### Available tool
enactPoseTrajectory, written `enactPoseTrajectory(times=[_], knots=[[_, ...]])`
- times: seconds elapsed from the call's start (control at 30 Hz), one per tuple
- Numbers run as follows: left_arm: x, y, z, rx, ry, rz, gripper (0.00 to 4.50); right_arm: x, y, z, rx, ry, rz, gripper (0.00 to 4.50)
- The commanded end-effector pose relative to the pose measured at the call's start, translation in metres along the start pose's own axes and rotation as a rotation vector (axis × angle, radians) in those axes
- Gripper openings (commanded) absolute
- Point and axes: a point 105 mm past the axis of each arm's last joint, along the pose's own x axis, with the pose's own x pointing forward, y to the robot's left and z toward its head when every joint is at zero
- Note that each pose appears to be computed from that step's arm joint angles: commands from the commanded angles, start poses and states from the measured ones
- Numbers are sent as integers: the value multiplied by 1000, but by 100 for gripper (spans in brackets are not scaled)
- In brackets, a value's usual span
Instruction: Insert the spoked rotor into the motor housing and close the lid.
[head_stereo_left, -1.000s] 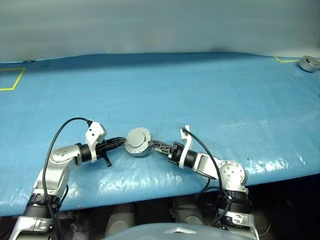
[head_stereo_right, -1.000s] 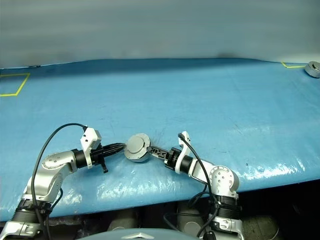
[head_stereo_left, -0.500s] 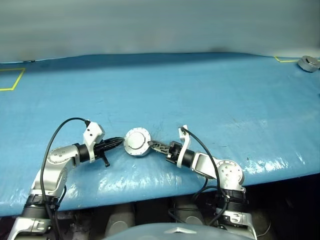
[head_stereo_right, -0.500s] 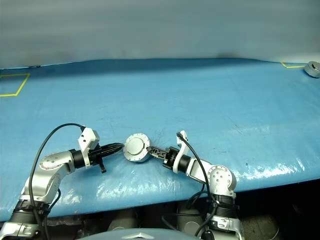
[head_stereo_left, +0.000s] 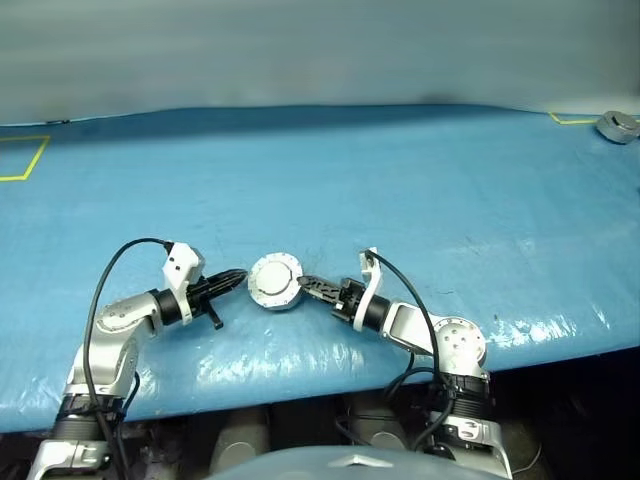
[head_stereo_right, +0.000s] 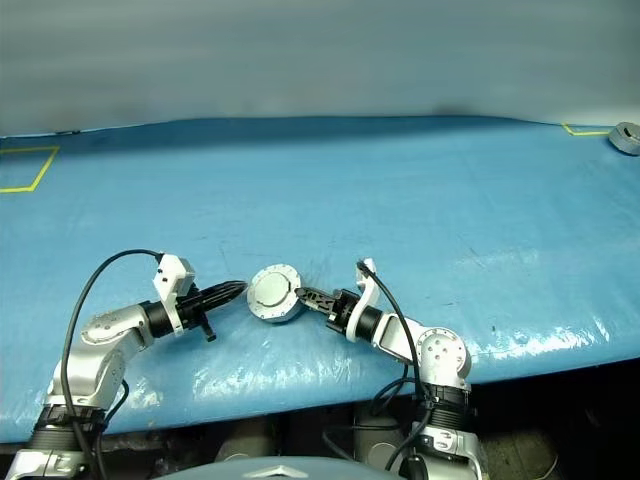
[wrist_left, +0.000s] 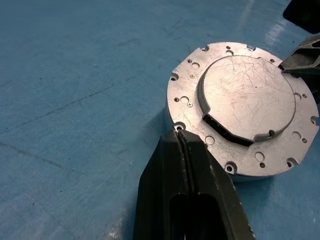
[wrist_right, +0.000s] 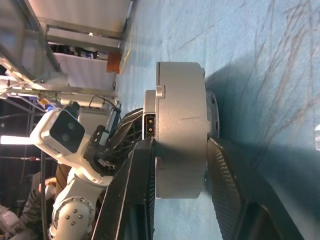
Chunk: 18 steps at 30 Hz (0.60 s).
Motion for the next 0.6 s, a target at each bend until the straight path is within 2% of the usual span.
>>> enactPoseTrajectory(times=[0.03, 0.13, 0.23, 0.47, 0.6], knots=[[-8, 7, 13, -28, -70, 47, 0, 4, 13, 9, 57, -70, 79, 116], [-9, 9, 18, -79, -126, 75, 0, 4, 17, 15, 92, -100, 108, 116], [-9, 9, 19, -107, -148, 83, 58, 4, 18, 17, 109, -112, 112, 116], [-4, 0, 37, -240, -307, 66, 297, 2, 36, 35, 174, -200, 209, 116], [-2, -11, 44, -311, -369, 14, 435, 2, 59, 43, 161, -226, 296, 116]])
